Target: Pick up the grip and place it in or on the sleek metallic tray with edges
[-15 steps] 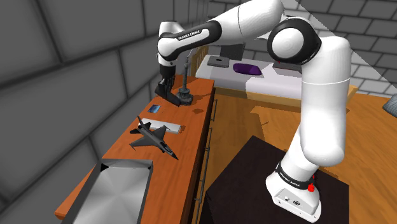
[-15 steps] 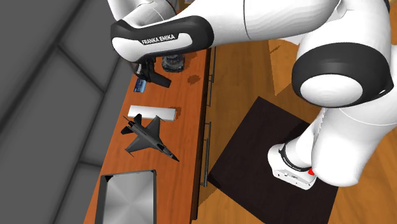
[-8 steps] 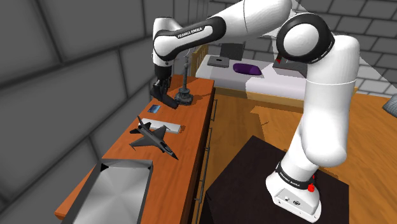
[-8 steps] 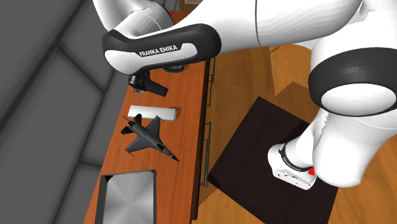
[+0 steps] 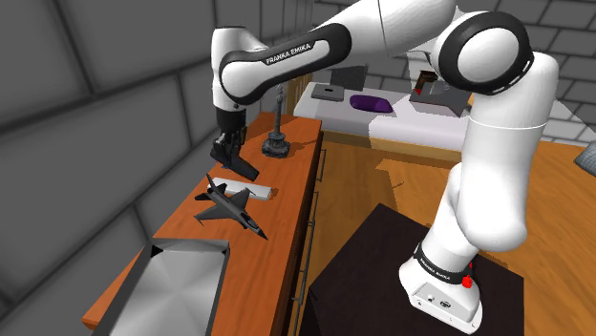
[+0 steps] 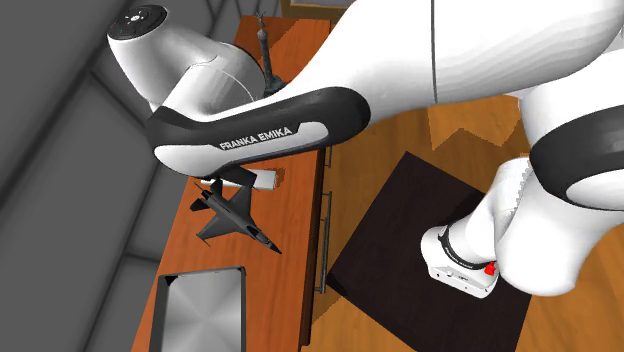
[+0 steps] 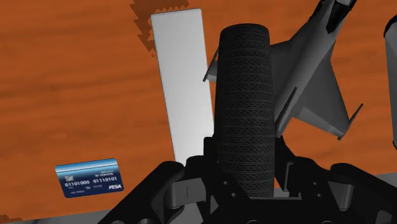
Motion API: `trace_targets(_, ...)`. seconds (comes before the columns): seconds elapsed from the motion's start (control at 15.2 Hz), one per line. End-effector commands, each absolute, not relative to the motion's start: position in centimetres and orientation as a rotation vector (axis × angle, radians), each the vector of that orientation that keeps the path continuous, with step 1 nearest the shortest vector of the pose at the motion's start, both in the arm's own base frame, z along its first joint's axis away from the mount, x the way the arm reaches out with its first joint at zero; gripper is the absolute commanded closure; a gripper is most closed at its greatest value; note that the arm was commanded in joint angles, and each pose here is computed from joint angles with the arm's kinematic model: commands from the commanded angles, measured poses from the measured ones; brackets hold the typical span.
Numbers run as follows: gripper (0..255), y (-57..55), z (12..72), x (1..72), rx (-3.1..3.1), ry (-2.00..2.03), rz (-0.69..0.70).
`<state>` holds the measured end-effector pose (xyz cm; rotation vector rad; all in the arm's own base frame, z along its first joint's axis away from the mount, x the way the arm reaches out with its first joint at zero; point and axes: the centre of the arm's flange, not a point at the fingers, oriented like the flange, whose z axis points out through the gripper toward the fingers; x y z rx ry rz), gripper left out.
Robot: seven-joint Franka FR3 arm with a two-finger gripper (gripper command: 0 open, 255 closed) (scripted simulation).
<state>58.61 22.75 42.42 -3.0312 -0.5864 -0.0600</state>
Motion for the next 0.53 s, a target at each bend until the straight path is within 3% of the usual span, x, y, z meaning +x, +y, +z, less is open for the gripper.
trace_targets(0.0,255,25.5,42.4,57.3,-3.031,-0.584,-0.061)
trace_targets(0.46,255,33.7,42.4,53.0,-3.031,-0.584,-0.061)
